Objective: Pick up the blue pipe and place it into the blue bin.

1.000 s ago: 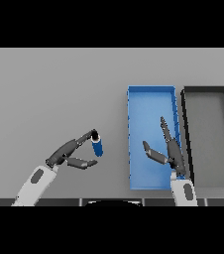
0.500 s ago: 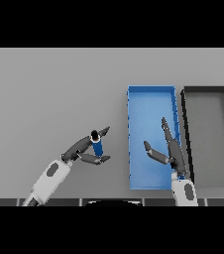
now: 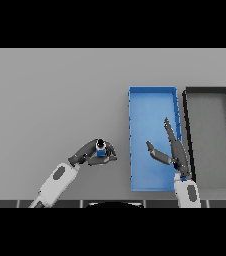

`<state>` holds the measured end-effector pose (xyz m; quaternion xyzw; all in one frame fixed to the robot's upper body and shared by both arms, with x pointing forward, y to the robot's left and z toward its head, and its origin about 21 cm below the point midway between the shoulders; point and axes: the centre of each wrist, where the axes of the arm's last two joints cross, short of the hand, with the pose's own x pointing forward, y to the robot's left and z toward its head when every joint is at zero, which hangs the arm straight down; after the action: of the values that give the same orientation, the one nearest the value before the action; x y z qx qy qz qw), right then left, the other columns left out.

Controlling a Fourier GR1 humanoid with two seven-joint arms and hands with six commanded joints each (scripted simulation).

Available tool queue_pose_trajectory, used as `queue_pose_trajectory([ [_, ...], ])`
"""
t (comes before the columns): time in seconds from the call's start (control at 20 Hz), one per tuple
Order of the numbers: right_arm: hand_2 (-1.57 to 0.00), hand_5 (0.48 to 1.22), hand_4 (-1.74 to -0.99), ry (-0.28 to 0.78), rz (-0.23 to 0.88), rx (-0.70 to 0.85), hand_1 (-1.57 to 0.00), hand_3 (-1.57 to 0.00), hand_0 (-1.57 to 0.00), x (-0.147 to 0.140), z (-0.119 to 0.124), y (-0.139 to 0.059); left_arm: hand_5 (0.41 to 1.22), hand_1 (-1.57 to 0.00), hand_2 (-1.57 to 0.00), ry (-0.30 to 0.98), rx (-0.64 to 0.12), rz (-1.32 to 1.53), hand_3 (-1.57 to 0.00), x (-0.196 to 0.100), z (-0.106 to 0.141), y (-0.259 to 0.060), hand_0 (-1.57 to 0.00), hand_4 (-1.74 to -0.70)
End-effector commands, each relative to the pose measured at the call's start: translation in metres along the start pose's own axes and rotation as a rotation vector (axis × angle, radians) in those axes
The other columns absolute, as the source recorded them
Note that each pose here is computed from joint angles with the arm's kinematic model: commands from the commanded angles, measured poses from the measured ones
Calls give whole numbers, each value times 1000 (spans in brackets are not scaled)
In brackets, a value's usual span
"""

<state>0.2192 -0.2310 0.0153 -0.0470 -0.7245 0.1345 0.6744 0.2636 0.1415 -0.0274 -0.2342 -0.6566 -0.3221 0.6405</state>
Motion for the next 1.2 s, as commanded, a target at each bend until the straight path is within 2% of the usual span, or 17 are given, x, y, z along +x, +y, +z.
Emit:
queue_pose_trajectory([
  [0.0,1,603,-1195,0,8,-1,1,1,1,1,0,0,1101,-1278,-1296,-3,1,-6,-1225,0,-1,-5,-1221,-1626],
  [0.15,1,602,-1192,1,-6,1,1,1,1,-3,1,1,1160,-1421,-1430,-43,22,-16,-1351,2,1,-7,-1392,-1680],
  [0.35,1,605,-1187,-10,7,2,1,1,1,-3,1,-1,1196,-1510,-1513,-134,49,1,-1436,22,-10,-12,-1498,-1716],
  [0.5,1,603,-1172,-6,32,-5,1,1,1,-1,-3,-3,1208,-1540,-1542,-208,23,-1,-1461,45,-14,-13,-1533,-1728],
  [0.75,1,603,-1141,-30,34,-1,1,1,1,-1,2,-4,1217,-1561,-1561,-204,-12,-33,-1490,72,-19,-18,-1559,-1737],
  [0.95,1,605,-1127,-21,41,-22,1,1,1,-1,-1,-3,1219,-1567,-1567,-177,-23,-43,-1496,76,-18,-20,-1566,-1739],
  [1.15,1,605,-1178,-20,41,-27,1,1,1,0,6,-1,1219,-1569,-1569,-169,-19,-48,-1494,75,-20,-16,-1569,-1740],
])
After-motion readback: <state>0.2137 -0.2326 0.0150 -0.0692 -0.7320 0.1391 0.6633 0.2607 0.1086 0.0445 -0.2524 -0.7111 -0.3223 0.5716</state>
